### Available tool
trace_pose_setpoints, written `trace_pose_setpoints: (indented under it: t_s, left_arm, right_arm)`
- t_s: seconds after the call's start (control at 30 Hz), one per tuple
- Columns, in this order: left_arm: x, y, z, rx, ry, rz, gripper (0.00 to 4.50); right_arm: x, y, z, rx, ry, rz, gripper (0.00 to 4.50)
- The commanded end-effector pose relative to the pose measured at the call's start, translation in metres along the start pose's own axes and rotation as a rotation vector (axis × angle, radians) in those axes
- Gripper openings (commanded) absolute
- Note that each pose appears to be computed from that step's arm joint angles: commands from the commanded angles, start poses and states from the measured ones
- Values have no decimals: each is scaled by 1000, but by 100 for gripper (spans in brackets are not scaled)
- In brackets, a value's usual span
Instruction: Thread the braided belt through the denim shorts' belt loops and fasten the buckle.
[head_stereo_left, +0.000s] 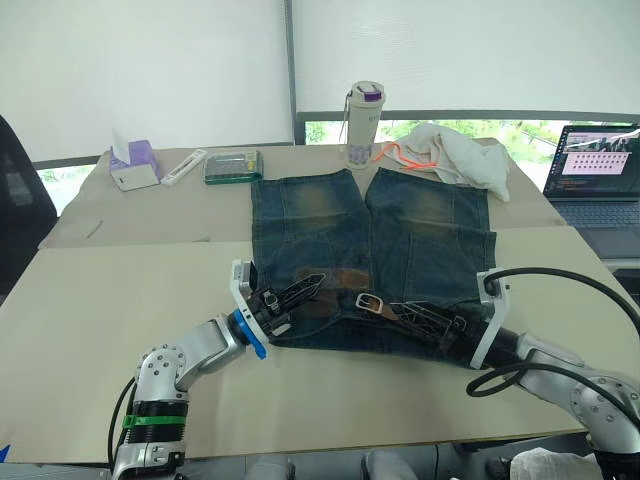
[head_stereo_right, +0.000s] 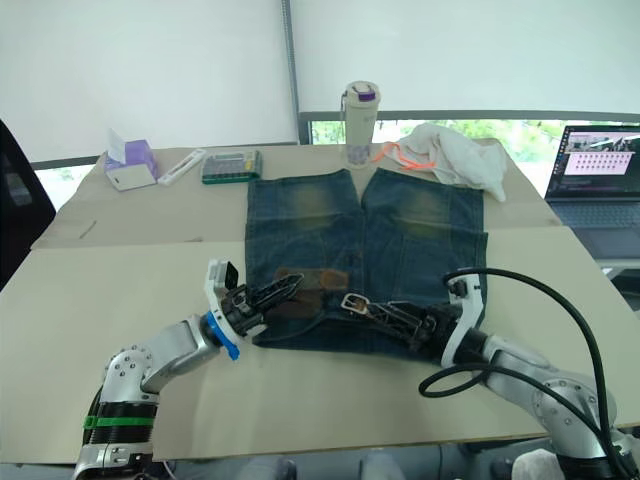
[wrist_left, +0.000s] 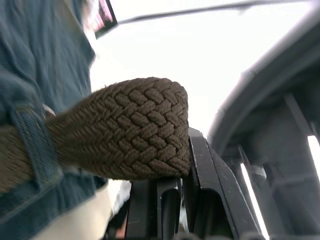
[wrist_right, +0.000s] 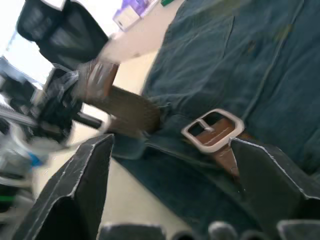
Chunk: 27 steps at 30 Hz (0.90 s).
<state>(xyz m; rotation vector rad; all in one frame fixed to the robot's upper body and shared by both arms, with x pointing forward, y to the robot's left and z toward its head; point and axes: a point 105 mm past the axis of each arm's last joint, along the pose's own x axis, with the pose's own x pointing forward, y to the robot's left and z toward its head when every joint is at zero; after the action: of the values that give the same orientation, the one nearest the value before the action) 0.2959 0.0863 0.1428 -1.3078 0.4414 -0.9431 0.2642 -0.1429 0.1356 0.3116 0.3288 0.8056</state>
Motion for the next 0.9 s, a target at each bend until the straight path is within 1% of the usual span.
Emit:
trace_pose_setpoints:
  t_s: [0.03,0.13,0.23,0.33,0.43,0.8,0.9]
  left_arm:
    - [-1,-8,6,53,-65,28,0]
    - [-1,-7,6,74,-92,68,0]
    - [-2,-6,8,88,-126,101,0]
    - [-5,-5,11,101,-146,129,0]
    - [-6,-3,10,103,-148,142,0]
    - [-4,4,12,104,-150,171,0]
    - [-3,4,12,104,-151,174,0]
  right_arm:
    - [13,17,-3,-253,50,40,392]
    - [20,17,-8,-447,82,25,392]
    - [20,18,-13,-542,116,41,392]
    - [19,7,-16,-717,167,-8,392]
    - [21,3,-13,-749,147,-30,392]
    - [26,-18,-29,-992,234,-87,392]
    - [31,-18,-23,-1036,196,-110,311]
